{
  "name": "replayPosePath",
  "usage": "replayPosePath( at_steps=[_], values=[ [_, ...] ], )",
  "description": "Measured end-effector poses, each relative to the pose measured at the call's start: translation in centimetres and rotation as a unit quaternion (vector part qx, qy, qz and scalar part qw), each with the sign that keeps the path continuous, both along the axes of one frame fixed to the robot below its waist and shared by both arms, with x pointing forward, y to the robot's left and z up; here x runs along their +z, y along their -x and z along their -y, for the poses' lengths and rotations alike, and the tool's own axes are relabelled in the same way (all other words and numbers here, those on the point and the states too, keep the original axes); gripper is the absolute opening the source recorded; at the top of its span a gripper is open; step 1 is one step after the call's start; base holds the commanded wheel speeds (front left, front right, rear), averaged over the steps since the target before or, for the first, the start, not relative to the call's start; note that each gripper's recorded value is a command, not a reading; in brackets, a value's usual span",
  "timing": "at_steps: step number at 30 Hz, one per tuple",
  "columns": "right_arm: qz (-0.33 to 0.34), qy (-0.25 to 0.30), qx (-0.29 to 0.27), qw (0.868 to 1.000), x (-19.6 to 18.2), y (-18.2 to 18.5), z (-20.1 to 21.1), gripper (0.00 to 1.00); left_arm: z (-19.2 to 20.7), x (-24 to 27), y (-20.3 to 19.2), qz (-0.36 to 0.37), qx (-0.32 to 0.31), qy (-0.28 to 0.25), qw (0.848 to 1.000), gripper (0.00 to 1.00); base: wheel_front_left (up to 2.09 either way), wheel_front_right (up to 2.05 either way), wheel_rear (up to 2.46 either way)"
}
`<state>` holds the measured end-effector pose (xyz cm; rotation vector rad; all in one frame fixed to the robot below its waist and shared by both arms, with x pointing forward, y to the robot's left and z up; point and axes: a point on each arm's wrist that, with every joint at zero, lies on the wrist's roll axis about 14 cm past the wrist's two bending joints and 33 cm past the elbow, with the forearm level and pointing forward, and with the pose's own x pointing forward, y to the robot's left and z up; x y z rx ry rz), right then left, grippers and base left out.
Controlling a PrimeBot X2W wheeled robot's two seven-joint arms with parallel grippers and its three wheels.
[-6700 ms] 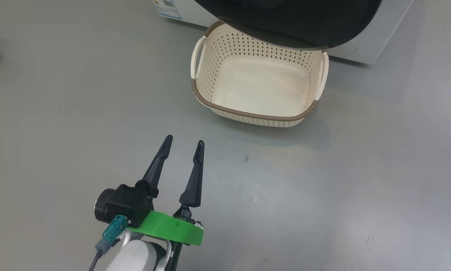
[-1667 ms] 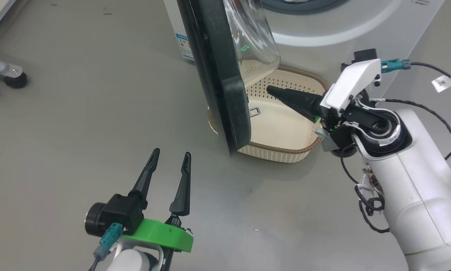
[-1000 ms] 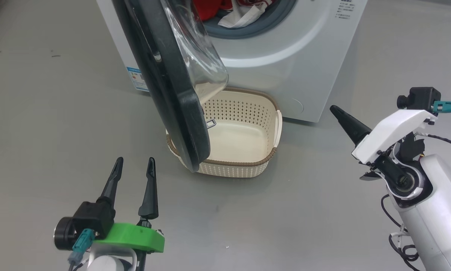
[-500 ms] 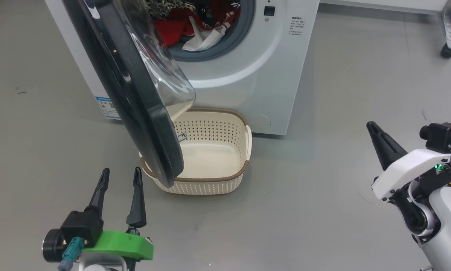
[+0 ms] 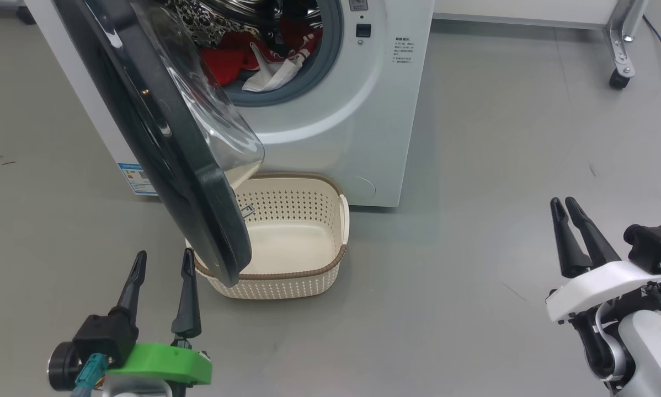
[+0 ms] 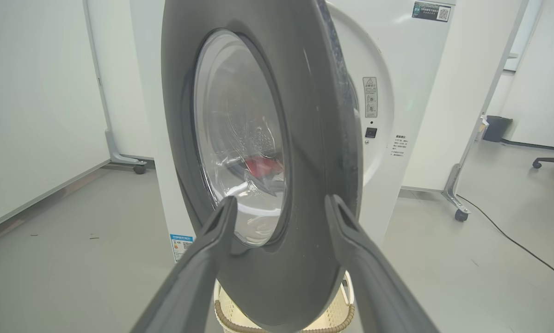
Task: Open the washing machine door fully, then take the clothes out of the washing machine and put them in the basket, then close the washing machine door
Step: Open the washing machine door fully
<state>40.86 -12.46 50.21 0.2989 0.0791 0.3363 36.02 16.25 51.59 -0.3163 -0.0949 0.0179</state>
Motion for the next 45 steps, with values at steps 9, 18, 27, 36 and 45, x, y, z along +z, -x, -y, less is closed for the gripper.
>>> replayPosePath(
  at_steps=[9, 18, 27, 36, 45],
  values=[
    [0.005, 0.007, -0.029, 1.000, -0.6, 1.1, 1.1, 1.00, 0.3, -0.2, -0.4, -0.001, -0.007, 0.001, 1.000, 1.00, 0.00, 0.00, 0.00],
    [0.005, 0.006, -0.050, 0.999, -0.8, 1.4, 1.9, 1.00, 1.3, -0.4, -0.8, -0.003, -0.025, -0.002, 1.000, 1.00, 0.00, 0.00, 0.00],
    [0.012, 0.003, -0.059, 0.998, -0.5, 1.5, 2.2, 1.00, 1.5, -0.5, -1.0, -0.004, -0.029, -0.001, 1.000, 1.00, 0.00, 0.00, 0.00],
    [0.010, 0.008, -0.063, 0.998, -0.7, 1.7, 2.4, 1.00, 1.7, -0.7, -1.0, -0.007, -0.034, -0.001, 0.999, 1.00, 0.00, 0.00, 0.00],
    [0.013, 0.010, -0.064, 0.998, -0.7, 1.6, 2.3, 1.00, 1.7, -0.8, -1.0, -0.008, -0.033, 0.000, 0.999, 1.00, 0.00, 0.00, 0.00]
  ],
)
